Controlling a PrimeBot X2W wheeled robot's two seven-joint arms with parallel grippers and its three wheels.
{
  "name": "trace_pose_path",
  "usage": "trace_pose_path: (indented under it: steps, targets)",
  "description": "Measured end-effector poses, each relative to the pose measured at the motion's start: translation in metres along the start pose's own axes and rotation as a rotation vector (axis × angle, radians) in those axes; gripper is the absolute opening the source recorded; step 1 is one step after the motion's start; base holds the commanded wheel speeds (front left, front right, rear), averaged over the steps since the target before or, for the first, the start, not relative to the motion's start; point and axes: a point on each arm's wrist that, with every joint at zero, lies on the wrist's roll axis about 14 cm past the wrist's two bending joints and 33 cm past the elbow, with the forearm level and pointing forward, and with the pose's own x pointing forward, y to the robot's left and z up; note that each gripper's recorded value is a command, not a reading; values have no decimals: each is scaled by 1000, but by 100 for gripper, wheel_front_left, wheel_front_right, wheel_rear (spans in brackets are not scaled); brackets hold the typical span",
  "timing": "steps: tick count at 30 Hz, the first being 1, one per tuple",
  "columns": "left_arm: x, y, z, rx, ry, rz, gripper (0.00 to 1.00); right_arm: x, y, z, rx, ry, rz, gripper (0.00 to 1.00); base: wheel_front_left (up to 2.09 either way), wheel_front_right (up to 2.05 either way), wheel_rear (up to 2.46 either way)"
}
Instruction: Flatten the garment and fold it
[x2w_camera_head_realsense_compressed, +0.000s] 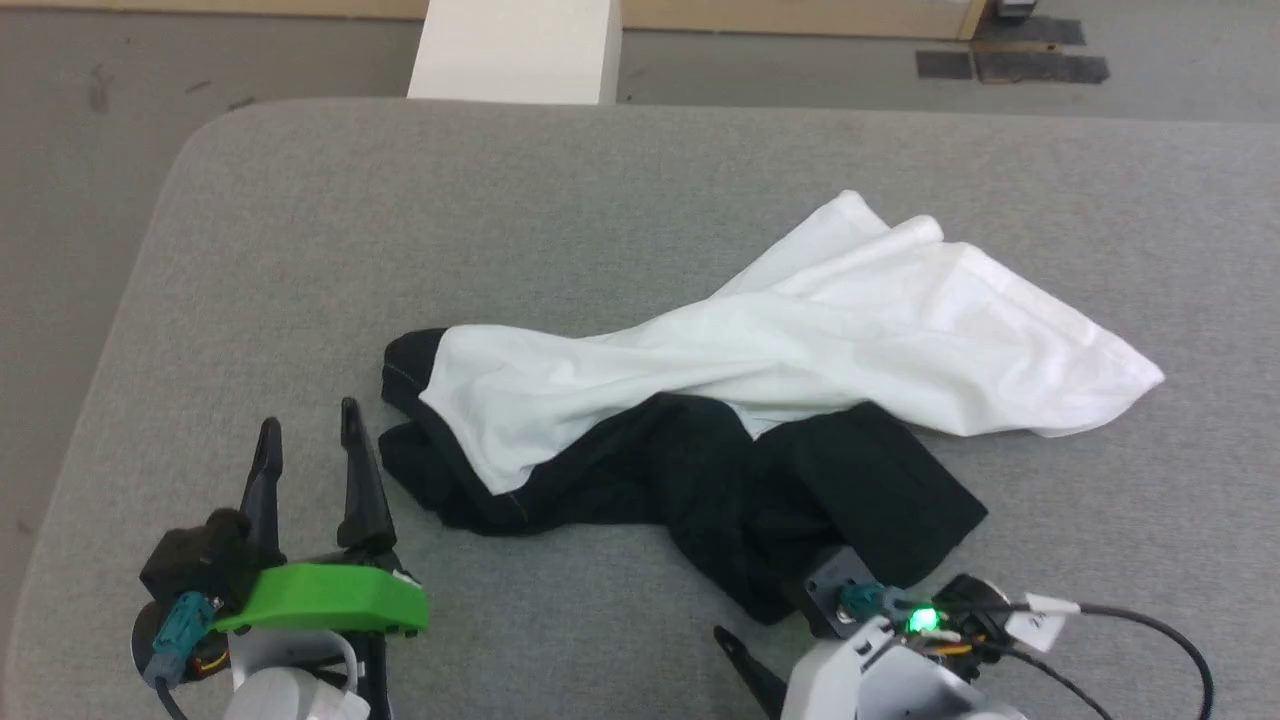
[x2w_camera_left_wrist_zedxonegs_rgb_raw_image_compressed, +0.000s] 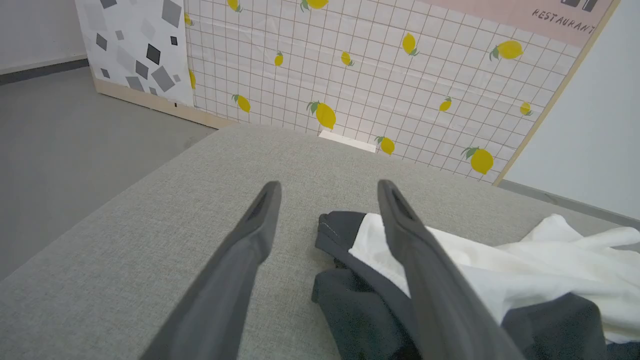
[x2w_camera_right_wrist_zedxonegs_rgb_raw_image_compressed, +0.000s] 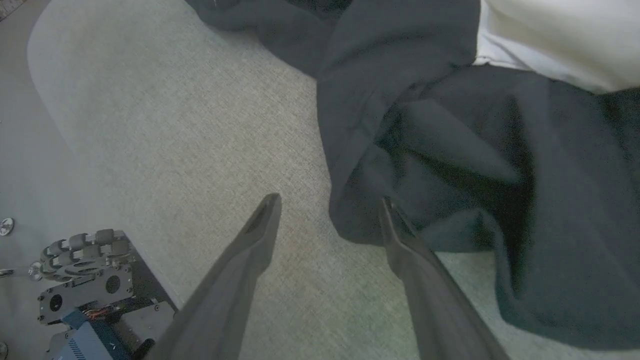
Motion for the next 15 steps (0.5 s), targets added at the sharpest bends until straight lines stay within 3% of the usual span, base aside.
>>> trace_pose_path:
  steps: [6,7,8,15]
  targets:
    - [5,7,-1,8,-12,20,100,25,-10,-16,-52,115,-4,96,0,0,0]
    - [6,9,-1,8,-12,23,100,28,-8,-19,-52,134,5,42,0,0,0]
    - [6,11,-2,7,-10,32,100,32,-7,-19,-49,152,14,1,0,0,0]
    - [4,19,-9,14,11,52,100,31,-23,-2,54,92,-17,0,0,0,0]
